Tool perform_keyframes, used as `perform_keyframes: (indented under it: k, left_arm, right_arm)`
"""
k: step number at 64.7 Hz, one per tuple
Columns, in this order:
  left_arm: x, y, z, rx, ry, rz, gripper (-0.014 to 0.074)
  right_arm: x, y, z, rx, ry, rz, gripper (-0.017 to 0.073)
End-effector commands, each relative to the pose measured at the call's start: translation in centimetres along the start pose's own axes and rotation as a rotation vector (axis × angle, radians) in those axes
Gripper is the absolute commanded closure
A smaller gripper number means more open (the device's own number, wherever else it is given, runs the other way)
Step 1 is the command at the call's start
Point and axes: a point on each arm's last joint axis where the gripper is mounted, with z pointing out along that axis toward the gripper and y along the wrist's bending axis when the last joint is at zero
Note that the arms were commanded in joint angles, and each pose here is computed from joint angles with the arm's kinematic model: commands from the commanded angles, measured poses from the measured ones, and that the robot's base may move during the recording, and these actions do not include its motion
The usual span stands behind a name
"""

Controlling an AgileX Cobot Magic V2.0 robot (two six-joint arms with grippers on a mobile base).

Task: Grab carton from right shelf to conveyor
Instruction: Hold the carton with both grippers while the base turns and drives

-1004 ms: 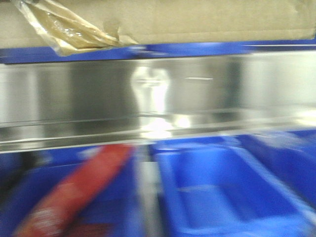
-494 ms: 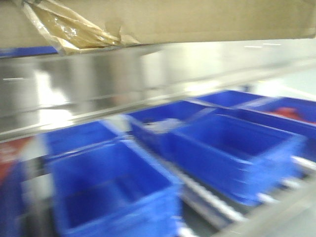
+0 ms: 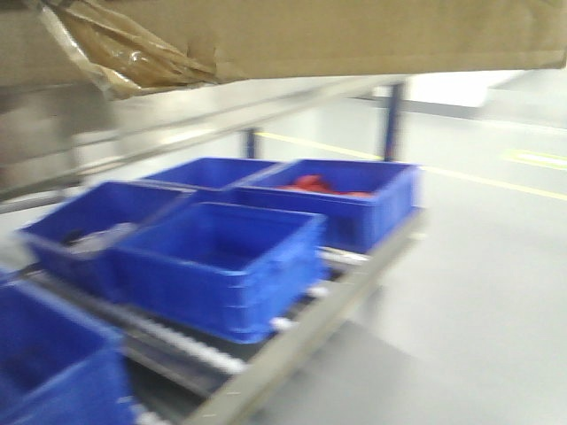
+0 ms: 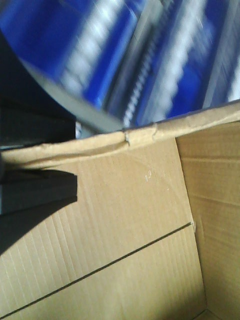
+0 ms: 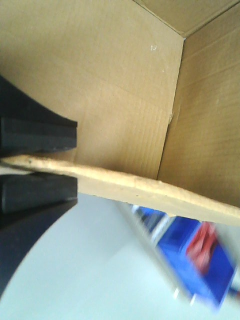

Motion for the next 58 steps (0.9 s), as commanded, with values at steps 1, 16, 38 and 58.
perform_keyframes:
  k: [1, 16, 38, 58]
  left_arm:
    - [-0.15, -0.04, -0.41, 0.005, -0.034, 0.017, 0.0611]
    - [-0.15, -0.04, -0.41, 0.005, -0.034, 0.017, 0.0611]
    - [-0.16, -0.02, -0.41, 0.003, -0.034, 0.018, 0.0611]
    - [-0.16, -0.02, -0.41, 0.003, -0.034, 0.018, 0.0611]
  right_arm:
    - [-0.56, -0.14, -0.93, 0.001, -0.078, -0.027, 0.0628]
    - [-0.56, -0.14, -0.93, 0.001, -0.078, -0.027, 0.0628]
    - [-0.56, -0.14, -0.93, 0.001, -0.078, -0.027, 0.0628]
    - [-0.56, -0.14, -0.93, 0.001, -0.078, -0.027, 0.0628]
